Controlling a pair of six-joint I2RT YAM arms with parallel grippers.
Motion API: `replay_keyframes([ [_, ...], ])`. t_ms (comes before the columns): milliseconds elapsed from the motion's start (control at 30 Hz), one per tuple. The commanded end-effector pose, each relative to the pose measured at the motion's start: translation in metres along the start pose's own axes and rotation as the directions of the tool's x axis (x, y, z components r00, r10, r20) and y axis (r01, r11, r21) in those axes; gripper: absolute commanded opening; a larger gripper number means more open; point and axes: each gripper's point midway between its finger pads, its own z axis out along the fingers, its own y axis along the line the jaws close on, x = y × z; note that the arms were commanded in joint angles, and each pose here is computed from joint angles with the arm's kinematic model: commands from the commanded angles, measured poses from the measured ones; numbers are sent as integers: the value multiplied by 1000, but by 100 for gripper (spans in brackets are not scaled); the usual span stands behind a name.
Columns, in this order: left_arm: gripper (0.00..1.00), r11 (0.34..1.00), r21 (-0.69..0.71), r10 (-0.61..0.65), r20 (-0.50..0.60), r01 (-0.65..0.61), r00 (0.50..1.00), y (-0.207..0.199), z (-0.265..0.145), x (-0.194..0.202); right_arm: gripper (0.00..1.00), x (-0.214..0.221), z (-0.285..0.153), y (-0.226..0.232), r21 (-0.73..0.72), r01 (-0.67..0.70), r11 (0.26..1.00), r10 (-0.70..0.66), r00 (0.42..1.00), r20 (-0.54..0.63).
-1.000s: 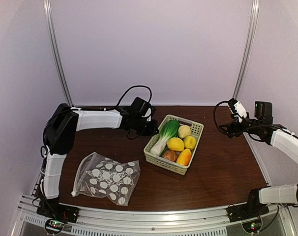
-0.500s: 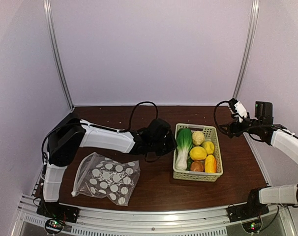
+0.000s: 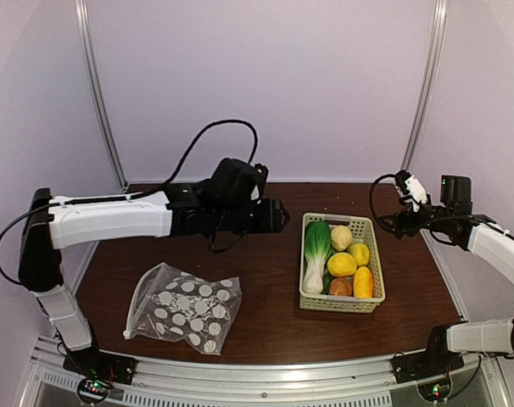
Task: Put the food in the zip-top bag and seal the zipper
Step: Move the bin to the center of the board, then pick up the zipper food storage bag at the center of the board.
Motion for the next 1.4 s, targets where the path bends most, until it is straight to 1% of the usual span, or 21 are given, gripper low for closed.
replay_keyframes([
  [0,60,951,-155,260,-58,-266,964,45,-61,4,93,-11,-7,5,-37,-11,999,12,999,30],
  [33,61,940,-161,290,-92,-301,953,52,-72,10,93,-10,-6,7,-45,-14,999,16,1000,27],
  [100,62,921,-97,360,-165,-378,918,53,-92,27,93,-9,-4,8,-56,-20,998,21,1000,21],
  [200,66,906,-21,401,-281,-423,872,50,-119,65,93,-7,-2,8,-66,-23,998,23,1000,11],
  [233,67,904,-25,396,-329,-427,857,52,-126,80,93,-7,-2,8,-67,-22,997,23,1000,8],
  [267,67,906,-60,369,-376,-420,850,60,-134,90,93,-7,-2,9,-69,-21,997,22,1000,7],
  [333,67,899,-221,259,-426,-378,867,87,-150,101,93,-7,-2,9,-67,-17,998,18,1000,6],
  [400,67,885,-374,126,-380,-276,916,112,-170,102,93,-7,-3,8,-61,-14,998,14,1000,7],
  [433,68,883,-423,59,-327,-202,943,121,-181,100,93,-7,-3,7,-58,-12,998,13,1000,6],
  [467,69,882,-456,0,-257,-121,966,129,-191,96,93,-7,-3,7,-58,-12,998,13,1000,6],
  [500,71,870,-493,-98,-160,6,982,140,-203,93,93,-7,-3,7,-59,-12,998,12,1000,5],
  [567,78,847,-503,-199,0,172,980,161,-225,87,93,-7,-3,8,-65,-12,998,13,1000,5],
  [600,83,832,-497,-242,74,246,968,171,-236,85,93,-7,-3,9,-68,-12,998,13,1000,5],
  [633,95,816,-492,-272,135,303,953,183,-245,84,93,-8,-3,9,-71,-13,997,14,1000,7],
  [700,98,799,-472,-311,208,374,927,200,-258,82,93,-8,-4,10,-76,-16,997,16,1000,9],
  [767,98,784,-472,-327,236,402,915,215,-264,83,93,-9,-4,10,-77,-16,997,17,1000,10],
  [833,98,786,-479,-324,218,391,920,226,-264,85,93,-9,-5,10,-75,-14,997,15,1000,11],
  [967,98,808,-467,-339,131,359,932,239,-253,91,93,-10,-5,10,-70,-12,997,13,1000,11],
  [1133,97,807,-467,-417,-18,361,909,254,-236,113,93,-8,-4,10,-74,-14,997,15,1000,5],
  [1267,91,838,-396,-457,-136,375,879,253,-214,130,93,-7,-3,10,-76,-17,997,17,1000,1],
  [1367,85,861,-346,-445,-162,372,881,248,-205,131,93,-6,-2,10,-76,-19,997,19,1000,-2],
])
